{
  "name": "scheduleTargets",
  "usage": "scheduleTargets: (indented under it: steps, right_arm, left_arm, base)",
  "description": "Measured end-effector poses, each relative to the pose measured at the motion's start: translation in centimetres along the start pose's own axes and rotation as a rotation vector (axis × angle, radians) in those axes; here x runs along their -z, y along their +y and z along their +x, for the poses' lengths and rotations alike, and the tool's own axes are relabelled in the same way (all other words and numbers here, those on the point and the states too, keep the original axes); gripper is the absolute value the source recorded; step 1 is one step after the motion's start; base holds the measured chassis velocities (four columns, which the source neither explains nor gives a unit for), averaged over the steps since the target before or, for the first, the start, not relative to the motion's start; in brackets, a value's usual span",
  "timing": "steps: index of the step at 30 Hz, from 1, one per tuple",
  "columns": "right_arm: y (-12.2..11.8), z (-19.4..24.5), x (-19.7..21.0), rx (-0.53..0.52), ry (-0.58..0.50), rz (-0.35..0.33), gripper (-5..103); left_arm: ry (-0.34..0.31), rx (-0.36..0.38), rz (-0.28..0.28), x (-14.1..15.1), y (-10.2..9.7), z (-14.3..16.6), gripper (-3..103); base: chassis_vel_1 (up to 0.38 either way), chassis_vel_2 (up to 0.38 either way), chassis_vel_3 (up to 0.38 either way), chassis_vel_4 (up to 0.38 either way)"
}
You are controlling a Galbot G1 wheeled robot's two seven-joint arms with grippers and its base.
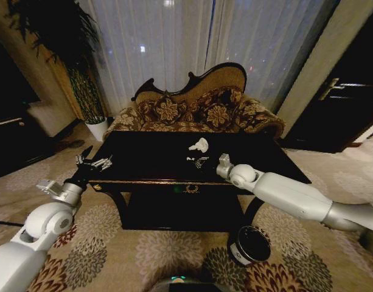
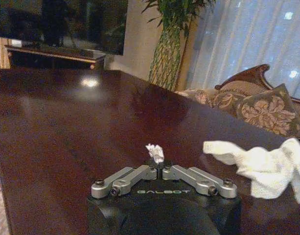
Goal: Move to the front of the table and place the trash on the table into the trash bin.
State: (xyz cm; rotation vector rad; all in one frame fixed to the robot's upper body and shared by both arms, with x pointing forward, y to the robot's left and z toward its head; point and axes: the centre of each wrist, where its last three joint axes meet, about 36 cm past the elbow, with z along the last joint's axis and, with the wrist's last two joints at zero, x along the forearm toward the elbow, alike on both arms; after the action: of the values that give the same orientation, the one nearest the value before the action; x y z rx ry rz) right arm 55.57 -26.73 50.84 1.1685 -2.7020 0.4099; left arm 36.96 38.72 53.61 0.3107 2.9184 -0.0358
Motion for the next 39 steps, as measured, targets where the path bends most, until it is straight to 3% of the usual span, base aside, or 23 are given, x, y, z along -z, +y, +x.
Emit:
scheduleTargets:
  steps: [7,14,17,22,28,39]
  right_arm:
    - [-0.5,3.4,1.3,-0.056,-0.042,-0.021,1]
    - [-1.7,10.5,1.1,-0.186,-0.085,-0.057,1]
    - [-1.6,15.0,0.2,-0.261,-0.091,-0.031,1]
    - [-0.9,16.3,-1.3,-0.280,-0.084,-0.027,1]
    - [-1.2,17.2,-1.9,-0.367,-0.146,-0.085,1]
    - [-0.8,25.0,-6.7,-0.517,-0.152,-0.123,1]
  left_arm:
    - [0.000,0.000,0.000,0.0,0.0,0.0,100]
    - [0.000,0.000,0.000,0.0,0.0,0.0,100]
    - [0.000,0.000,0.000,0.0,0.0,0.0,100]
    - [0.000,0.000,0.000,0.0,0.0,0.0,100]
    - [0.000,0.000,0.000,0.0,0.0,0.0,100]
    - [0.000,0.000,0.000,0.0,0.0,0.0,100]
  base:
    - [0.000,0.000,0.000,0.000]
    - [0.000,0.000,0.000,0.000]
    - [0.000,0.000,0.000,0.000]
    - [0.000,0.000,0.000,0.000]
    - [0.000,0.000,0.000,0.000]
    - [0.000,0.000,0.000,0.000]
